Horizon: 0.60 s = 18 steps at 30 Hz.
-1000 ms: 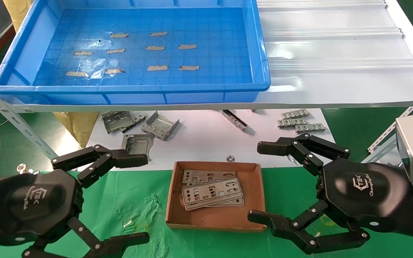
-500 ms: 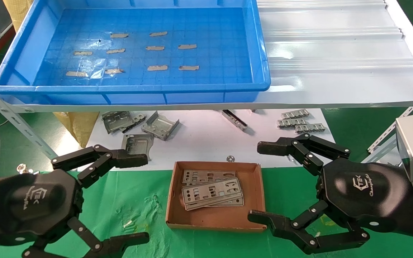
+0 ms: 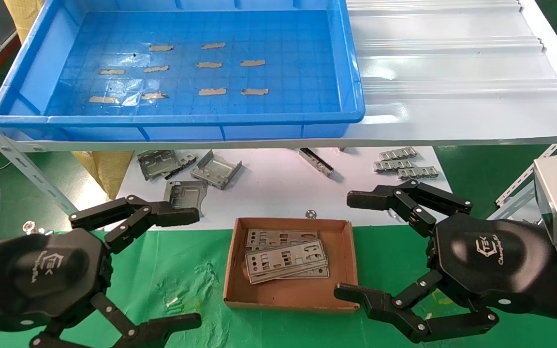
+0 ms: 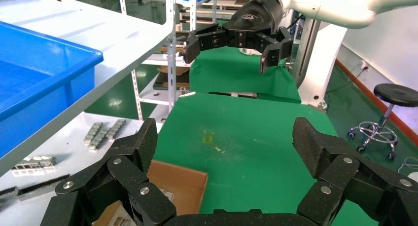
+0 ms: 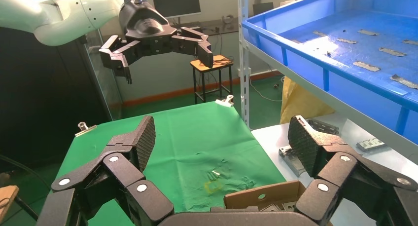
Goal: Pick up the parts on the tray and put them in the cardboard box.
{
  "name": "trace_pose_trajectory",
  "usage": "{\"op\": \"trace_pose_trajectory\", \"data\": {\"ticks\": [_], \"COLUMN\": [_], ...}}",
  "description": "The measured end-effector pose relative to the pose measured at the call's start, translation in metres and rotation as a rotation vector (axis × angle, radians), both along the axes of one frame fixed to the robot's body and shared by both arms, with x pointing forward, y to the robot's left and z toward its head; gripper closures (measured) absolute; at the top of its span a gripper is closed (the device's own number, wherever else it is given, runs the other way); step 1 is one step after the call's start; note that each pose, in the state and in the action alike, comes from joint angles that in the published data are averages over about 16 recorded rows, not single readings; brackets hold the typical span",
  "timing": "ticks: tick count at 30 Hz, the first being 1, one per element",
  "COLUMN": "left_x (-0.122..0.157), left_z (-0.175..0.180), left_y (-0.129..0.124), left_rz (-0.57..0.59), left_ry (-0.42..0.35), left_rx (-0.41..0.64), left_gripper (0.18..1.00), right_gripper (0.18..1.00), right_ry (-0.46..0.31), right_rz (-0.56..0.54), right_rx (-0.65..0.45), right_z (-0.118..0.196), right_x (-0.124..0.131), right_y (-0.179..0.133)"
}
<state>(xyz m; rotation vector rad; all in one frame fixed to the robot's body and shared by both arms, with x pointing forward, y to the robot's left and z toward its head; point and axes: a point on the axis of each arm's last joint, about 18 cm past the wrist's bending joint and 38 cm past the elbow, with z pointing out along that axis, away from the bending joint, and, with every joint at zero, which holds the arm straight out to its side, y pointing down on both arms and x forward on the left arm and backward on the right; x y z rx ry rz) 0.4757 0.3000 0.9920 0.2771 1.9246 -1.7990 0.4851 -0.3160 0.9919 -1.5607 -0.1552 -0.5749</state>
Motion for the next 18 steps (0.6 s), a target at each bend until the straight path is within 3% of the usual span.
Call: {"op": "trace_pose_trajectory", "data": {"ticks": [18], "left_x": [0.0000], "left_z": [0.0000], "left_y": [0.0000], "left_rz": [0.000], "left_ry": [0.000], "left_rx": [0.000], "left_gripper": [0.184], "right_gripper": [0.178], "right_ry": [0.000], "right_rz": [0.000], "right_rx": [0.000], "right_z": [0.0000], "right_x": [0.0000], "right_y": [0.0000]}}
